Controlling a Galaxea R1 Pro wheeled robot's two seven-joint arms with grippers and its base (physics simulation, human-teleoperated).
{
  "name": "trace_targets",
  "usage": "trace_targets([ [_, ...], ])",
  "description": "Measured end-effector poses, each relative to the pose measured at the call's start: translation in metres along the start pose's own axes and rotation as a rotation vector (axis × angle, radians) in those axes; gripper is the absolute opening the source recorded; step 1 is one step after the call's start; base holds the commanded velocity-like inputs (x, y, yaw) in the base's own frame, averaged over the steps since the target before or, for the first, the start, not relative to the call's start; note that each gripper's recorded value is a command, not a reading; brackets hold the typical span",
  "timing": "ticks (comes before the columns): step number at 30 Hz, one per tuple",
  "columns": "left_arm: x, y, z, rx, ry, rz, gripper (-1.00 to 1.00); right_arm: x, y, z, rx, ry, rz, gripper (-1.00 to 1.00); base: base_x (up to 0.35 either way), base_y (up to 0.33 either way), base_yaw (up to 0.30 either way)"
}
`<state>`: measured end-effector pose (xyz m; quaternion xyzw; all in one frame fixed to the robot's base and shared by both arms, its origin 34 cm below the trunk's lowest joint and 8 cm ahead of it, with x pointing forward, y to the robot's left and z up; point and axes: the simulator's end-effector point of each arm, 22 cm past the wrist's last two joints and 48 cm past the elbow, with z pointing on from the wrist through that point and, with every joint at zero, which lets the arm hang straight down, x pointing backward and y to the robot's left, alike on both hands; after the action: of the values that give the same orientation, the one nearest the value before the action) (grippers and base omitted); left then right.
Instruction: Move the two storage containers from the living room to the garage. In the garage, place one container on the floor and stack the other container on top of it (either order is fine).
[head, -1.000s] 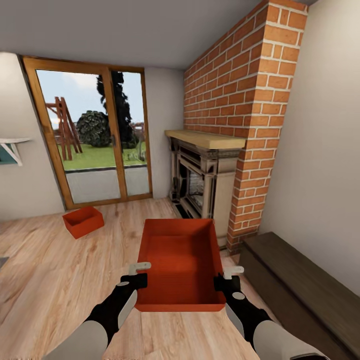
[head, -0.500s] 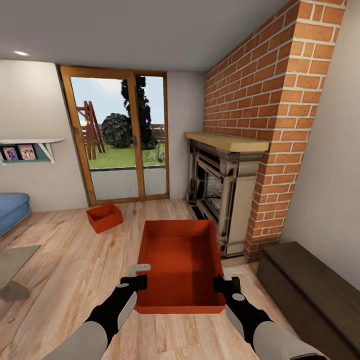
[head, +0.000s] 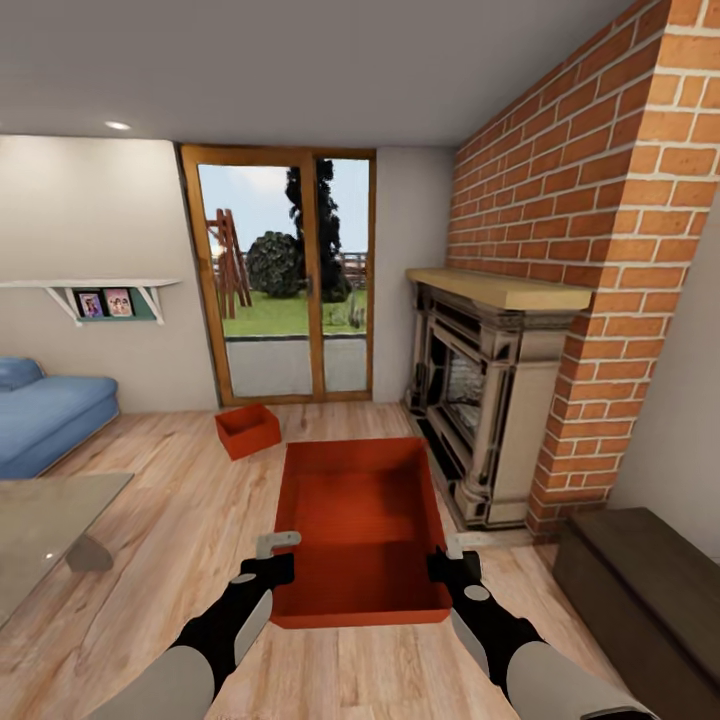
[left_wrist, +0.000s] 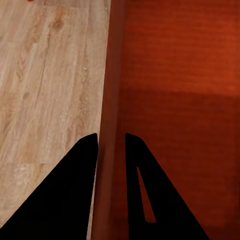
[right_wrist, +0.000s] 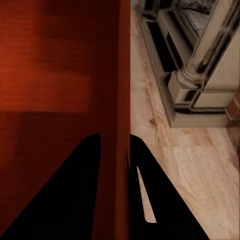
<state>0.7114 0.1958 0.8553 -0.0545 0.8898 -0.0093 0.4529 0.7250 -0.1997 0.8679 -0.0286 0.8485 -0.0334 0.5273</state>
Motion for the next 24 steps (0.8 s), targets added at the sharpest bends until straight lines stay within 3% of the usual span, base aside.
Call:
trace_targets([
  [24, -0.0106, -0.0005, -0.0050, 0.002, -0.017, 0.003, -1.00, -0.0099, -0.0005, -0.0035, 0.000, -0.017, 0.005, -1.00, 0.000, 0.000, 0.252],
])
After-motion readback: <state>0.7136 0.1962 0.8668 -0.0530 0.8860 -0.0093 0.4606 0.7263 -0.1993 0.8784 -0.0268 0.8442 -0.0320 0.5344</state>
